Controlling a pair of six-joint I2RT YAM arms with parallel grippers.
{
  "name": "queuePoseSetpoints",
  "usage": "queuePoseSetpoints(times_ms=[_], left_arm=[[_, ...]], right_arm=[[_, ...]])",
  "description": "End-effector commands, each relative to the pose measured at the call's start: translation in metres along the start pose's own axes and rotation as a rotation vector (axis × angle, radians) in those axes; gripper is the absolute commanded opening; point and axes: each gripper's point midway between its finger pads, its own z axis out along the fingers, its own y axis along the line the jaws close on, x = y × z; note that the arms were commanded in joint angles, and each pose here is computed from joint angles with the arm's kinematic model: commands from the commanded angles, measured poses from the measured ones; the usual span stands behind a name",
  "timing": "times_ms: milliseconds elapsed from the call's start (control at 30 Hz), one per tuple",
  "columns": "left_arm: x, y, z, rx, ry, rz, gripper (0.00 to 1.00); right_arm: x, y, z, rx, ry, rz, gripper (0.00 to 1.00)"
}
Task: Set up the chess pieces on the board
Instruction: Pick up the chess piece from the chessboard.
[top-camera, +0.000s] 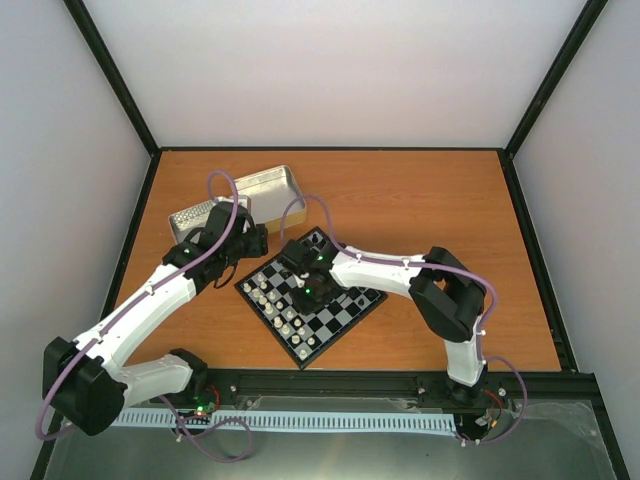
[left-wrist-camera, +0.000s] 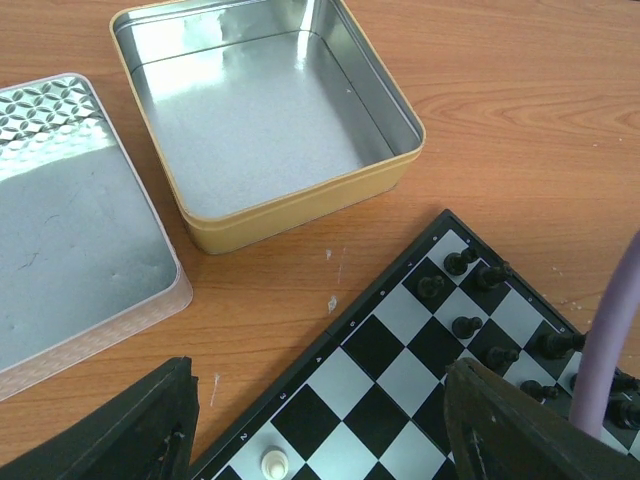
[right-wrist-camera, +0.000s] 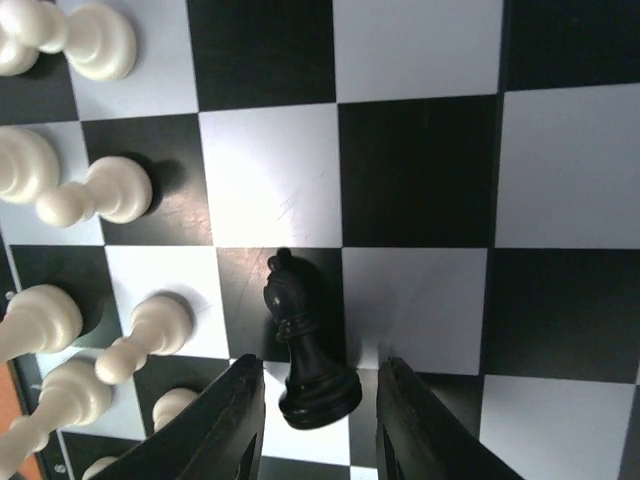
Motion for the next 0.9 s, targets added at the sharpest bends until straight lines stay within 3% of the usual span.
queuePoseSetpoints(times_ms=[0,300,500,767,867], left_arm=[[-0.015,-0.003,-0.005,0.013,-0.048,-0.015,0.68],[-0.017,0.002,-0.011,-0.003,-0.068,-0.029,0.69],[-0.020,0.011,-0.019,-0.039,-0.095,-0.059,0.70],[-0.019,0.019,-0.028,-0.063,-0.107,-0.103,0.71],[-0.013,0.018,-0.028,-0.052,-0.091,-0.127,0.72]], right_arm=[[0.000,-0.009,0.006,0.087,0.013,-0.031,0.32],[-0.001,-0.010,0.012,0.104,0.018,-0.049,0.25],[-0.004,-0.012,0.012,0.121,0.008,-0.073,0.33],[-0.004,-0.014,0.010,0.134,0.000,-0.079,0.17],[-0.010,-0.017,0.003,0.149,-0.052,-0.060,0.17]])
